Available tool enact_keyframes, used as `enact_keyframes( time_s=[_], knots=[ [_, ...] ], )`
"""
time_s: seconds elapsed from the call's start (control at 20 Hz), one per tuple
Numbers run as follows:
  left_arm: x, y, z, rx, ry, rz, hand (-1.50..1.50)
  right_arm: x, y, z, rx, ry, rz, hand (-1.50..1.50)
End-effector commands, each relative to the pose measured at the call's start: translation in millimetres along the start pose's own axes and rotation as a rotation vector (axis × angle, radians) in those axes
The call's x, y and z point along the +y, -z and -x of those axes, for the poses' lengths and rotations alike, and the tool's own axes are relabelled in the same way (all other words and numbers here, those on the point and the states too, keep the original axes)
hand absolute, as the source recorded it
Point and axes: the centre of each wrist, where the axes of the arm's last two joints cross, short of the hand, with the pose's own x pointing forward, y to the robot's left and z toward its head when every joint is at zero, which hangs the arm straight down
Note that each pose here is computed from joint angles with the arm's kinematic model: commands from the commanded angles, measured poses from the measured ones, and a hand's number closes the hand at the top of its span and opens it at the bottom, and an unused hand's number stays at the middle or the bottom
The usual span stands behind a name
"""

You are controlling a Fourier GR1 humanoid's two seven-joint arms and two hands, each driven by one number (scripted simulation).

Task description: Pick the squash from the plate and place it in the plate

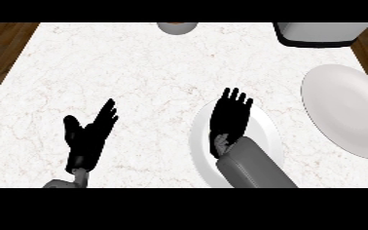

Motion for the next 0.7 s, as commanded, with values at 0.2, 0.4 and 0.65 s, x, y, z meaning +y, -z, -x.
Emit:
enact_keyframes(
  time_s=[0.2,0.4,0.65],
  knots=[
    [16,-2,11,0.034,-0.001,-0.021,0.0,24,1,2,0.202,-0.151,-0.133,1.5],
    [-27,3,-2,0.003,-0.022,0.007,0.0,17,9,-1,0.145,-0.197,-0.097,1.5],
    [-4,-4,-1,0.018,-0.021,0.005,0.0,17,11,2,0.161,-0.228,-0.063,1.5]
  ],
)
